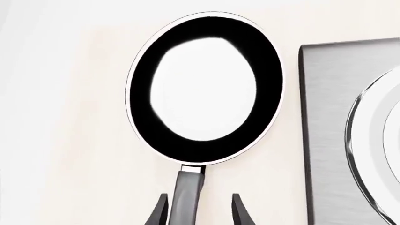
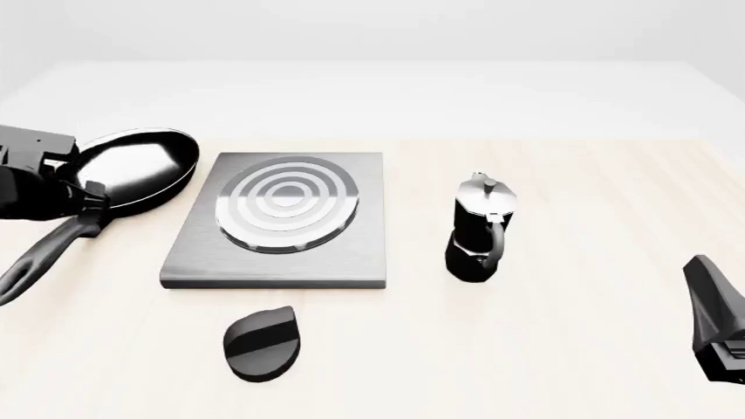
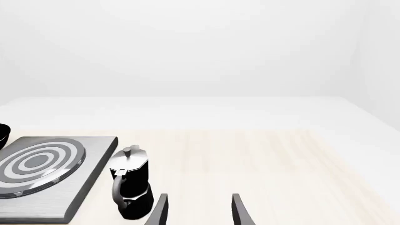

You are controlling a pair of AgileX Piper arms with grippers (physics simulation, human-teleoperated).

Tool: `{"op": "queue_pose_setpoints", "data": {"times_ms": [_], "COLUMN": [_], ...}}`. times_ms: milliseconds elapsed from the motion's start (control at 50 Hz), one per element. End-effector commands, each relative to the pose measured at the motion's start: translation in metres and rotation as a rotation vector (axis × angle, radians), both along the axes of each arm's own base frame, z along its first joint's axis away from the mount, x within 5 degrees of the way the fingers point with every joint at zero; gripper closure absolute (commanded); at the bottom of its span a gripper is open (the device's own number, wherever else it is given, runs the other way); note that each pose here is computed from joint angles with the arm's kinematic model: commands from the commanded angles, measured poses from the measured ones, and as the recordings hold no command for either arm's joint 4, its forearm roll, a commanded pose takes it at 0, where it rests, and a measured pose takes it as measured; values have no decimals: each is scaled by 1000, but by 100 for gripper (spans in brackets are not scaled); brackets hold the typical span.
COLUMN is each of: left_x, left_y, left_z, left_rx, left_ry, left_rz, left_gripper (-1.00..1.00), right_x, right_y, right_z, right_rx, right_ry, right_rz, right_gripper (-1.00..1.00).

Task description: Turn on the stove and put the frying pan on it.

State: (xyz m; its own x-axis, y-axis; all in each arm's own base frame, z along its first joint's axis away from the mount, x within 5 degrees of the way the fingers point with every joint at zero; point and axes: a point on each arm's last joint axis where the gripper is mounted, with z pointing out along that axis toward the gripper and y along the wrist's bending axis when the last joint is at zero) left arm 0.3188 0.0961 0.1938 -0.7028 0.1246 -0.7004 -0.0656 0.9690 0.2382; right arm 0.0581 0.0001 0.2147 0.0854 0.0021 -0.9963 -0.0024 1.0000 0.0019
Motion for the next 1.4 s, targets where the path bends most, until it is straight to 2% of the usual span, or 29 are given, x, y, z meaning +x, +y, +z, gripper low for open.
{"op": "queue_pose_setpoints", "data": {"times_ms": [20,860,1400], "left_x": [3,-3,-7], "left_y": [7,20,30], "left_z": [-17,-63,-81], "left_rx": [8,19,26], "left_ry": [24,85,109], "left_rz": [4,15,30], "left_gripper": [-100,-100,-100], "right_x": [0,0,0], "right_y": [0,0,0], "right_z": [0,0,0], "right_rx": [0,0,0], "right_ry": [0,0,0], "right_rz": [0,0,0], "right_gripper": [-100,-100,-100]}}
